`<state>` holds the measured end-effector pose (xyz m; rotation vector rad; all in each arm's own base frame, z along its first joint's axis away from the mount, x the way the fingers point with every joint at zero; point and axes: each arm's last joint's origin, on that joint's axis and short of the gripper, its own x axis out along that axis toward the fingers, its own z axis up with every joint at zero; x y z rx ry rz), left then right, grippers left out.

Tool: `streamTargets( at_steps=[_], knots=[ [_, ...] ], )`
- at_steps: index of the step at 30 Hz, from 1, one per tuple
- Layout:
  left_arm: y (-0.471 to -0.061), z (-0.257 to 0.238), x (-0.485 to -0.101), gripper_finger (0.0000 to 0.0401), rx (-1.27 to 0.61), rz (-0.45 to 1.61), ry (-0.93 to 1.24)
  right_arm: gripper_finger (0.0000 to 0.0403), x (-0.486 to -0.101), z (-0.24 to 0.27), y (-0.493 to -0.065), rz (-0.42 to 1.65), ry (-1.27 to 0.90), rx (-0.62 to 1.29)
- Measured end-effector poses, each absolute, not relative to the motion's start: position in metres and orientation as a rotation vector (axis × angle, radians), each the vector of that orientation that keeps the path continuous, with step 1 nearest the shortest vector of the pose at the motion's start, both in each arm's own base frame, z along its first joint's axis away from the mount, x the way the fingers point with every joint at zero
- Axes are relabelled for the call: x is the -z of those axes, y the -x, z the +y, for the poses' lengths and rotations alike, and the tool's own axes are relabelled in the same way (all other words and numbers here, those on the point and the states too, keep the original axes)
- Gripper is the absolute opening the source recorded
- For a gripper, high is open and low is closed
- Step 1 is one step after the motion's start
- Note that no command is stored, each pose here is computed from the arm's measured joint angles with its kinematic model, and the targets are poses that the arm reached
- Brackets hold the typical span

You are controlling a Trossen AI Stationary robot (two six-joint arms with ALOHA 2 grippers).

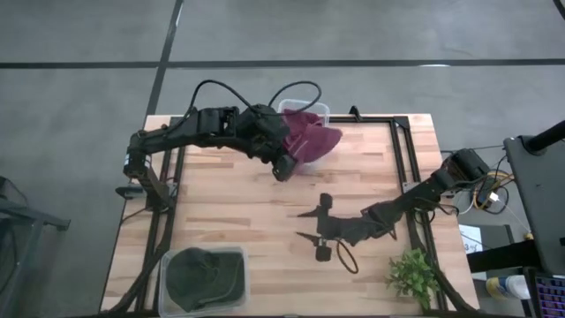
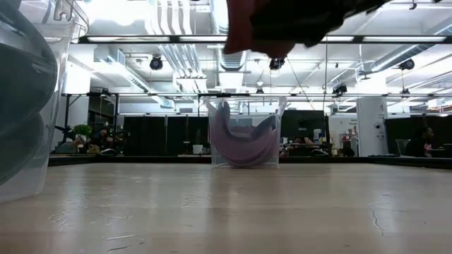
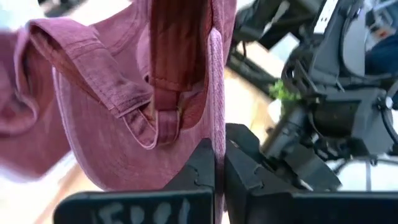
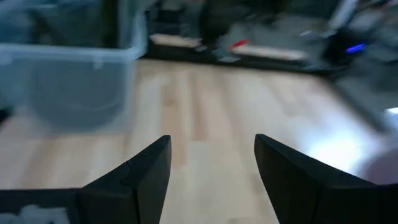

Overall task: Pick & Place hat
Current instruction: Put the red cap into the top transparent bin

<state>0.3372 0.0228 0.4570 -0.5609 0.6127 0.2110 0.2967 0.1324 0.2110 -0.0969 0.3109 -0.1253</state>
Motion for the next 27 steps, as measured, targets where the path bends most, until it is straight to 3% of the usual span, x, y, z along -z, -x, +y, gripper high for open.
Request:
streamTargets(
  at_steps=[6, 13, 20, 27],
  knots=[
    [-0.343, 0.025, -0.466, 0.0007, -0.211, 0.497, 0.507, 0.0224, -0.22, 0.133, -0.287, 0.246, 0.172, 0.43],
    [-0.349, 0.025, -0.478, 0.0007, -0.174, 0.355, 0.49, 0.0224, -0.216, 0.123, -0.291, 0.225, 0.144, 0.578],
    [-0.353, 0.026, -0.486, 0.0007, -0.162, 0.266, 0.48, 0.0224, -0.225, 0.12, -0.285, 0.21, 0.326, 0.909],
    [-0.355, 0.027, -0.492, 0.0007, -0.148, 0.196, 0.467, 0.0222, -0.244, 0.122, -0.289, 0.225, 0.412, 0.937]
  ],
)
